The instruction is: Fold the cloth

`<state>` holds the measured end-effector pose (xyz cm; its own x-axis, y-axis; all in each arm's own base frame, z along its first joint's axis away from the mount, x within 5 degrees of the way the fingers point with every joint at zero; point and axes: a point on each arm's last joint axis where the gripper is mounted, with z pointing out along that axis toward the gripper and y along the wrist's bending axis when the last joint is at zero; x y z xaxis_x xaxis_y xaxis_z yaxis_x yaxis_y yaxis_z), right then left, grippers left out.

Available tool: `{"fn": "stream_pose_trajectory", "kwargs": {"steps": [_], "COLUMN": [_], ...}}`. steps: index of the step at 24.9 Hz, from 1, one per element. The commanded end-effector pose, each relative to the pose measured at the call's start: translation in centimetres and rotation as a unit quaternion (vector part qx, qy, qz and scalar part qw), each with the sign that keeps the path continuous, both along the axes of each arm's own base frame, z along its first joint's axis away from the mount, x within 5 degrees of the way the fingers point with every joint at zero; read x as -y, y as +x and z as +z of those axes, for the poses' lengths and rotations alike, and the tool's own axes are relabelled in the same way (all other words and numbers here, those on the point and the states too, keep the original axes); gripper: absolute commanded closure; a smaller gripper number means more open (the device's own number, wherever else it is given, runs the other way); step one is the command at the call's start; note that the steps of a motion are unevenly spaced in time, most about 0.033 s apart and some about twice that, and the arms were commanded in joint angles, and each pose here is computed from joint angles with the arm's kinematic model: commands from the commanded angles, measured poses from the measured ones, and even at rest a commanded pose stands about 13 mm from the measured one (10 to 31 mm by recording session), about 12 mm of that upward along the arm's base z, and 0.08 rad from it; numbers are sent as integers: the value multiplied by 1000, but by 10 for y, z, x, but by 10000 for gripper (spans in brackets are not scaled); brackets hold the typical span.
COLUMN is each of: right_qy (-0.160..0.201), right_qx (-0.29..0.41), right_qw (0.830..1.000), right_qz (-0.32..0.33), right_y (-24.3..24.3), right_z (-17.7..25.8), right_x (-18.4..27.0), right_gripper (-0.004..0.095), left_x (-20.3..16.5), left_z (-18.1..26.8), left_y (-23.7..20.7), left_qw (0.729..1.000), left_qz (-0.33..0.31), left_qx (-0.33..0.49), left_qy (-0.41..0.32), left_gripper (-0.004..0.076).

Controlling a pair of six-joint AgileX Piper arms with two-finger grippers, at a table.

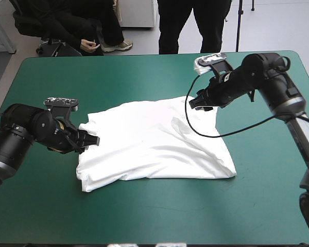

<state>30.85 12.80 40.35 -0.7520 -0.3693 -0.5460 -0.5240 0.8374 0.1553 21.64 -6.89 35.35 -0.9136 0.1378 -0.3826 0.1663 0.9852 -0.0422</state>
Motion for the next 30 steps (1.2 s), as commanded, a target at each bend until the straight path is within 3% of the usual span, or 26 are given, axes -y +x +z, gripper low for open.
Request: {"fn": "stream_pose_trajectory", "kwargs": {"steps": [1,7,17,23,27,29,30], "right_qy": [21,17,18,22,23,17,7], "right_qx": [57,74,73,71,69,55,43], "right_qw": [998,997,997,997,997,998,999], "right_qz": [-3,-9,-11,-11,-12,-15,-16], "right_y": [-28,-37,-37,-37,-37,-41,-47], "right_z": [40,48,48,48,48,39,31], "right_x": [11,15,15,15,15,16,19], "right_gripper": [426,426,426,426,426,426,426], "left_x": [5,12,10,14,18,19,19], "left_z": [9,-25,-85,-123,-139,-145,-150], "left_y": [-13,-21,-29,-14,-4,-1,1], "left_qw": [1000,998,995,993,991,990,988], "left_qz": [19,20,47,47,40,38,36], "left_qx": [-2,-63,-93,-110,-123,-135,-142], "left_qy": [13,0,-6,15,26,35,44], "left_gripper": [322,146,136,199,295,429,552]}}
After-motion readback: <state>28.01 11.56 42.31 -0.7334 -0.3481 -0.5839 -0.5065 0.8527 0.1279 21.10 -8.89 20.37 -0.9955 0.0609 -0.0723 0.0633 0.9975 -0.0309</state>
